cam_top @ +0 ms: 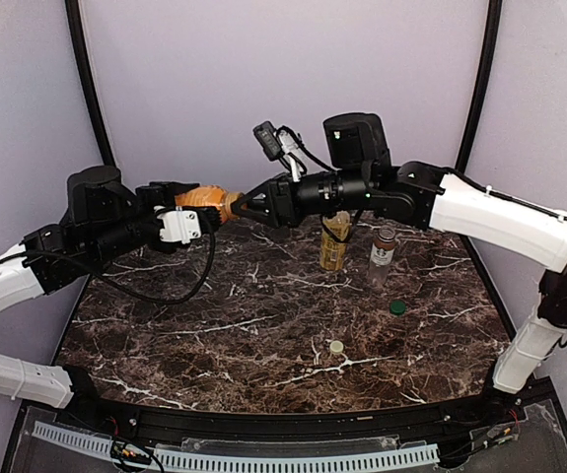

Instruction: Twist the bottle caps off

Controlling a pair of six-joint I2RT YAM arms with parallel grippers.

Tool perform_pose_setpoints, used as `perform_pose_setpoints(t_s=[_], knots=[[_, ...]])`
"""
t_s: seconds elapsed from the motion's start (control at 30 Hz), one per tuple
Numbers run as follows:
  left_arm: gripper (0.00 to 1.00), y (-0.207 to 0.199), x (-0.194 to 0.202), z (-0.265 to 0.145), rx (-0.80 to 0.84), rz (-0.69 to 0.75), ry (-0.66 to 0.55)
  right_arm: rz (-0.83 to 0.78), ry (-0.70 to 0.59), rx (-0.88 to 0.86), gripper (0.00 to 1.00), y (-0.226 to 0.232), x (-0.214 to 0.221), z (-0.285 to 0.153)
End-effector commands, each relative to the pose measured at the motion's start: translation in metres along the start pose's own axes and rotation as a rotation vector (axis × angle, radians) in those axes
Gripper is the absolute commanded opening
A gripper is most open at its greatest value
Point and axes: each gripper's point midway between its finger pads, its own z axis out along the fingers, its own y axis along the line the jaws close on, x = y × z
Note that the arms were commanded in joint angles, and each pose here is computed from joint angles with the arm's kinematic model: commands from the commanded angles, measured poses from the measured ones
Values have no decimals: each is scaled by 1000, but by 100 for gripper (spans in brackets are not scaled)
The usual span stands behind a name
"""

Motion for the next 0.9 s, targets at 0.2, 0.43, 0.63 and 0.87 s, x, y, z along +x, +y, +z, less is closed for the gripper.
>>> perform_pose_setpoints(t_s=[0.2, 0.43, 0.63, 0.87], knots=[[22, -119, -72, -83, 829, -531, -311, -1041, 123, -233, 0, 81, 67, -20], [21, -108, -82, -79, 833, -622, -326, -1180, 171, -103, 0, 75, 59, -9], [20, -103, -71, -67, 742, -637, -270, -1060, 110, -38, 24, 77, 41, -22], [16, -59, -28, -24, 324, -518, -118, -338, 11, 131, 61, 29, -8, -38]])
